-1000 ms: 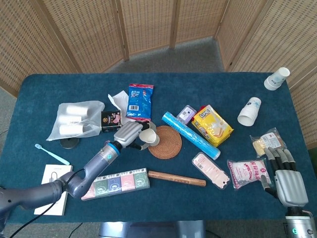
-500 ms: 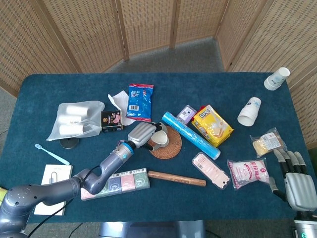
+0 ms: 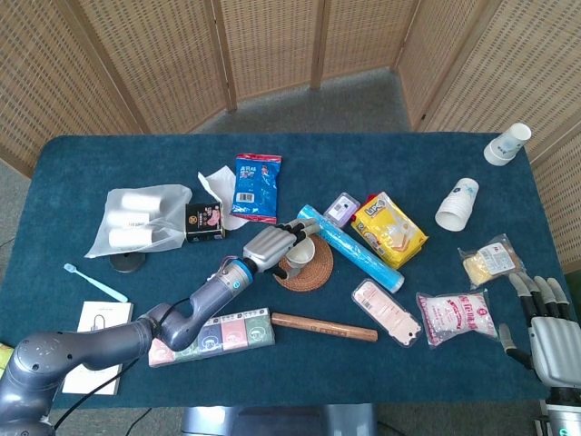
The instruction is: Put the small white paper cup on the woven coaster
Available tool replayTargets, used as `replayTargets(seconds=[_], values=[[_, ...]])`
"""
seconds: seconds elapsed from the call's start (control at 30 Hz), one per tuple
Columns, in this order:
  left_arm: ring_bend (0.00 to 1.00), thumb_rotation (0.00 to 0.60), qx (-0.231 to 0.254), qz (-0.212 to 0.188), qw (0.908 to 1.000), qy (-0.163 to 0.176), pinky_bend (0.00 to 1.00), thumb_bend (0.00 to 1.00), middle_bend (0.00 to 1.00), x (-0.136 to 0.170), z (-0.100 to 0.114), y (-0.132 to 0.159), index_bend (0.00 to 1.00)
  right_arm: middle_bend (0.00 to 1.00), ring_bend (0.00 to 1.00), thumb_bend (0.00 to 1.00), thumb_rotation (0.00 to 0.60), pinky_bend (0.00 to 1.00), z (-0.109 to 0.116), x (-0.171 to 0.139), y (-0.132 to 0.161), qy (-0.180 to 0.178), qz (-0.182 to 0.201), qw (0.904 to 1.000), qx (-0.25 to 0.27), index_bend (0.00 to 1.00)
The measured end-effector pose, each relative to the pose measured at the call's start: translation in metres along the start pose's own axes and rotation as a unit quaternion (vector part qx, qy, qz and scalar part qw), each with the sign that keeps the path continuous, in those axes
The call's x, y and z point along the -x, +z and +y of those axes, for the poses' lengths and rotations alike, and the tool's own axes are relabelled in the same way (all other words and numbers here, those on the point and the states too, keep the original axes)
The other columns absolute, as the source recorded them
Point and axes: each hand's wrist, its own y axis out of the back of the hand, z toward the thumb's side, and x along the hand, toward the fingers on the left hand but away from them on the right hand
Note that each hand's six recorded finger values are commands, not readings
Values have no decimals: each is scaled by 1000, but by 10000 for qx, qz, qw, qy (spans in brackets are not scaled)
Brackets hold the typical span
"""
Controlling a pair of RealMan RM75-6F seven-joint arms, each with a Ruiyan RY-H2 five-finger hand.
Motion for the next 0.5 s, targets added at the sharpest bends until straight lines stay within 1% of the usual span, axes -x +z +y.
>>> replayTargets(seconds=[0.13, 0.3, 0.43, 0.5], values=[[0, 600, 61, -66, 9998, 184, 0, 386, 0, 2, 11, 2, 0, 0, 0, 480, 600, 0, -1, 1, 0, 9, 6, 10000, -2, 0], [0, 600, 53, -70, 9989, 458, 0, 387, 0, 19, 38, -9, 0, 0, 0, 479, 600, 0, -2, 6, 1, 7, 32, 10000, -29, 0], [0, 600, -41, 29, 9975, 704, 0, 387, 0, 48, 64, -27, 0, 0, 0, 481, 600, 0, -2, 13, 2, -32, 59, 9999, -88, 0], [0, 600, -92, 131, 9962, 861, 0, 387, 0, 71, 80, -40, 0, 0, 0, 479, 600, 0, -2, 18, 4, -38, 84, 9999, -128, 0]])
